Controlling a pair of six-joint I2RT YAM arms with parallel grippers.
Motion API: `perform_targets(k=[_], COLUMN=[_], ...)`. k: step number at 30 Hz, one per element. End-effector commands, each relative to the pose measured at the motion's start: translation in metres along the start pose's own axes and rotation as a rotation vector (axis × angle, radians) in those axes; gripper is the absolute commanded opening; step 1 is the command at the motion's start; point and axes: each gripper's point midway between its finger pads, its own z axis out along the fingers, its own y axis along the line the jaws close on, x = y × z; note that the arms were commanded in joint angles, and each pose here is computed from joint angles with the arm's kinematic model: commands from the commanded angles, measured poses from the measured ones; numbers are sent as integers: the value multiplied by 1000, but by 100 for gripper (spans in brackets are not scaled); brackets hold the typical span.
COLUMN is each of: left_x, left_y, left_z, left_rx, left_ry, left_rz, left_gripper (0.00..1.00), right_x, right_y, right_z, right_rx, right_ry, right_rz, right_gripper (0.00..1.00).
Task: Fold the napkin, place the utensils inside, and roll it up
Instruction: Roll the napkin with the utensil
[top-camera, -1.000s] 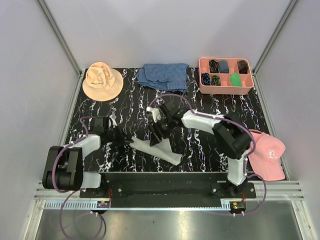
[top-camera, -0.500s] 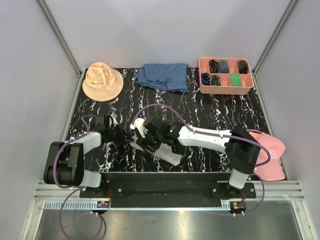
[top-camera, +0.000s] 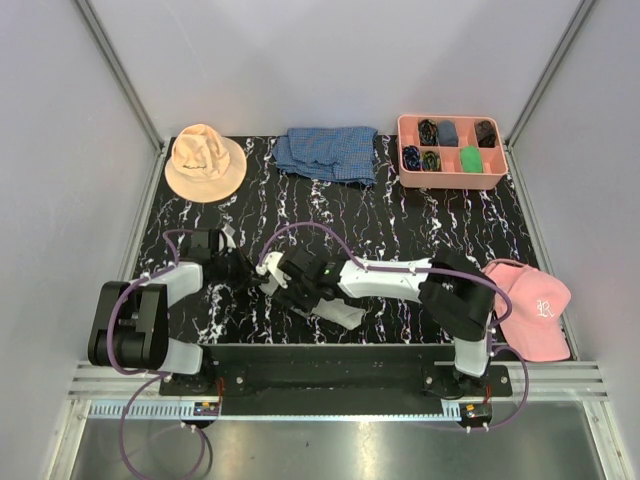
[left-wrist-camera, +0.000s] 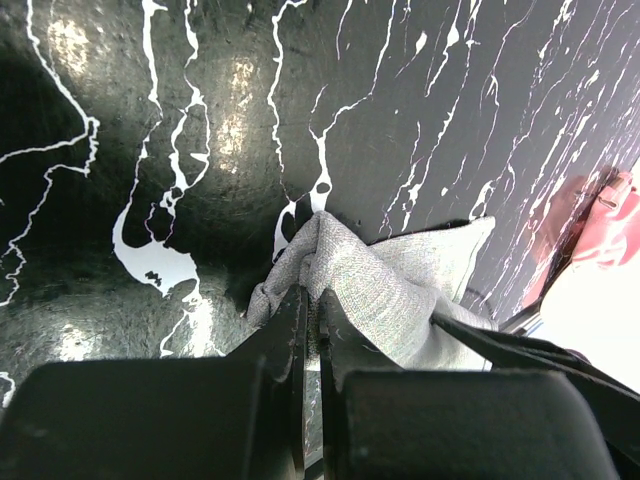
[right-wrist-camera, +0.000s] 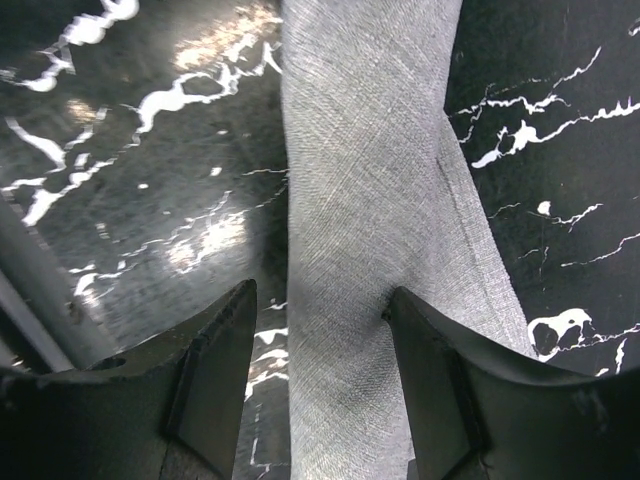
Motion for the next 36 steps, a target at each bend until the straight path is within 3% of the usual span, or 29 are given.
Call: perform_targets(k=[1, 9, 11, 13, 14, 17, 19, 25, 36], left_x=[-8, -12, -15, -22, -24, -32, -33, -27, -12], left_y=[-7, -19, -22, -28, -26, -28, -29, -16, -6], left_z=[-1, -6, -9, -14, -17, -26, -31, -37, -32], left_rx=[15, 52, 55, 60, 46, 32, 28, -10, 6], left_ry=[-7, -13, -23, -44, -52, -95, -120, -163, -155], left_rz=[23, 35, 43, 60, 61, 75, 82, 70, 65], left_gripper=[0, 0, 11, 21, 33, 51, 55, 59, 59], right_x=[20, 54, 61, 62, 60, 50, 42, 23, 13], right_y=[-9, -17, -11, -4, 3, 21, 21, 26, 12], right_z=[14, 35, 38, 38, 37, 32, 28, 14, 11], right_rx=[62, 116, 84, 44, 7, -132, -191, -442, -702], right_ry=[63, 168, 189, 189, 181, 147, 119, 56, 23], right_rz=[-28, -8, 6, 19, 28, 77, 117, 231, 395], right_gripper=[64, 62, 48, 41, 35, 31, 29, 29, 26])
